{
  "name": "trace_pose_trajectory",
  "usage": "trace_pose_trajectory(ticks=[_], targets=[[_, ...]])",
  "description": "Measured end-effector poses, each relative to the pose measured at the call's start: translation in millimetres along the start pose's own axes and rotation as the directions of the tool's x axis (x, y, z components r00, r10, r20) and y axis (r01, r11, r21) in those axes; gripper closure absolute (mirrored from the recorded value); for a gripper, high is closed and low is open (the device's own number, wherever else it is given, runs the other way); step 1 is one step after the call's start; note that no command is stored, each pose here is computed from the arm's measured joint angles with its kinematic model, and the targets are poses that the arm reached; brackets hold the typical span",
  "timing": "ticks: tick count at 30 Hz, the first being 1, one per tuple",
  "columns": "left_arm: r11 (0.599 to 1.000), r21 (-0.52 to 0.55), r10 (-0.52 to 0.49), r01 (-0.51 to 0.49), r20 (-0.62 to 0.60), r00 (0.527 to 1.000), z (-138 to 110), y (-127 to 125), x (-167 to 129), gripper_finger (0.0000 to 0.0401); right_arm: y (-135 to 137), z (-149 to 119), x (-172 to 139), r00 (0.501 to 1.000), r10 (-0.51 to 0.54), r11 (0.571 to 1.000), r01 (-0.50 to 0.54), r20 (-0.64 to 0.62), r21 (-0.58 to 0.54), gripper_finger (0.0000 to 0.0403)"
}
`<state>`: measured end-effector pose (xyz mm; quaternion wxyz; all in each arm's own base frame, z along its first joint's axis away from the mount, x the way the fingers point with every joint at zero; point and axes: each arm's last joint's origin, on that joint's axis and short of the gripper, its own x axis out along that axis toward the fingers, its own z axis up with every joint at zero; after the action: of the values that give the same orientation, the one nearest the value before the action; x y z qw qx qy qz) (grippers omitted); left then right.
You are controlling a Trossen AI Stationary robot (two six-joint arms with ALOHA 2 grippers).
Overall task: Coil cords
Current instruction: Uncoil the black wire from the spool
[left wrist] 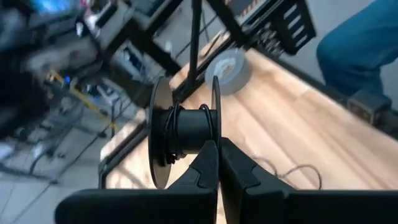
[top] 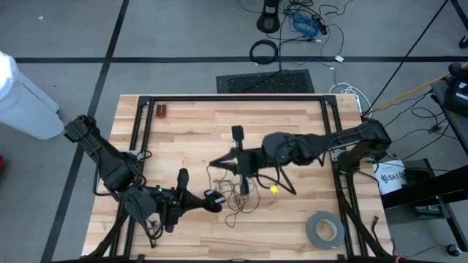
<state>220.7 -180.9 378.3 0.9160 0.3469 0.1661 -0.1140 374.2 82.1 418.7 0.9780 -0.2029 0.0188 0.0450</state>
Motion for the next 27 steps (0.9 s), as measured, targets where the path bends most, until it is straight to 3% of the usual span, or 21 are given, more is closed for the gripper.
trace_pose_trajectory(ticks=[8, 12, 20, 27], targets=[[0.997, 0.079, -0.035, 0.028, 0.086, 0.996, 10, -6, -4, 0.0401, -17, -24, 14, 0.997, 0.048, 0.996, -0.044, -0.055, 0.074, 0.0403], [0.994, 0.106, -0.026, 0.016, 0.096, 0.995, 13, -11, -8, 0.0401, -15, -35, 14, 0.984, 0.085, 0.993, -0.07, -0.154, 0.1, 0.0403], [0.987, 0.137, 0.073, -0.082, 0.069, 0.995, 17, -23, -20, 0.0401, -3, -60, 5, 0.892, 0.191, 0.971, -0.112, -0.41, 0.211, 0.0403], [0.976, 0.147, 0.153, -0.158, 0.045, 0.987, 20, -30, -30, 0.0401, 14, -62, -2, 0.836, 0.251, 0.957, -0.139, -0.488, 0.253, 0.0403]])
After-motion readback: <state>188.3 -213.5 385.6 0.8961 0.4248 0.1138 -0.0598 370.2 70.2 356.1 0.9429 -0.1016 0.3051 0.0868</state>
